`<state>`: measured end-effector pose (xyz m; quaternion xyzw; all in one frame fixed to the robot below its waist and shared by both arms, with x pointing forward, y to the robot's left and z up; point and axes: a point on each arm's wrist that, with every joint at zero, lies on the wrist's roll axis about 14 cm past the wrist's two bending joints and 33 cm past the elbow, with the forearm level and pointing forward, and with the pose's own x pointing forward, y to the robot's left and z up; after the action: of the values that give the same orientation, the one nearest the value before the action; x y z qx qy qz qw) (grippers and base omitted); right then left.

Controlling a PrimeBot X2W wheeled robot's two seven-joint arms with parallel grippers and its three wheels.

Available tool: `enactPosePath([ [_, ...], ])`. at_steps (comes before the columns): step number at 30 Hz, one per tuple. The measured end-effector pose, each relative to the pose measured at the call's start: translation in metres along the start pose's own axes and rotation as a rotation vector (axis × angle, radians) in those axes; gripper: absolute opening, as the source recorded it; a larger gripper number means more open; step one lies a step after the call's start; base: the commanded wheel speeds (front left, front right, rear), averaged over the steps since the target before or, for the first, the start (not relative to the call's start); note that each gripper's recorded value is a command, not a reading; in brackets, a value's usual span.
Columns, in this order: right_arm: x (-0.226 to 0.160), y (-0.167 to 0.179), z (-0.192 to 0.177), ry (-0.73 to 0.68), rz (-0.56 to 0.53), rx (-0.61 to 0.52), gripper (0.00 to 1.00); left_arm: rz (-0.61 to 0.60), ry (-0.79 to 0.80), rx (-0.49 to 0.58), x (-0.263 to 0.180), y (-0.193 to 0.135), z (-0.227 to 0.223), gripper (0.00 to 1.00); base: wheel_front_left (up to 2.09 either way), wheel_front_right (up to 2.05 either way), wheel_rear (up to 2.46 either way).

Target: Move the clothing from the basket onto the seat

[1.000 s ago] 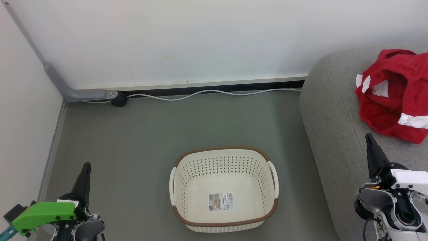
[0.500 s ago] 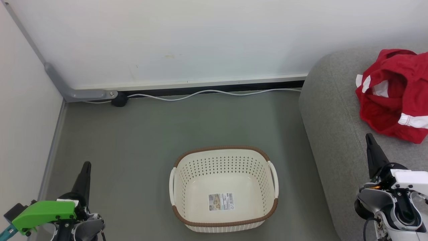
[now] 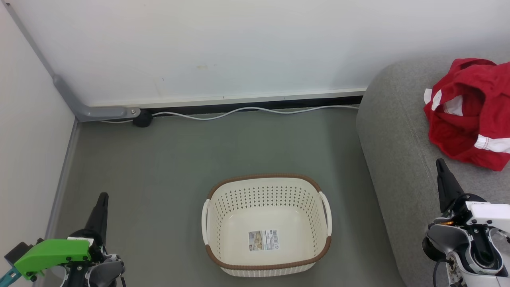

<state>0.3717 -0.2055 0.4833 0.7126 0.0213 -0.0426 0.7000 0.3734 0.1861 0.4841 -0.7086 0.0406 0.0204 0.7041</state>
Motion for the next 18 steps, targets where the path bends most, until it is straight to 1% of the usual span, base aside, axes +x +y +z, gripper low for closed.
enactPosePath([
  [18, 0.0000, 0.0002, 0.0002, -0.001, 0.001, 0.000, 0.00, 0.000, -0.002, -0.001, 0.0000, 0.0000, 0.0005, 0.00, 0.00, 0.00, 0.00],
])
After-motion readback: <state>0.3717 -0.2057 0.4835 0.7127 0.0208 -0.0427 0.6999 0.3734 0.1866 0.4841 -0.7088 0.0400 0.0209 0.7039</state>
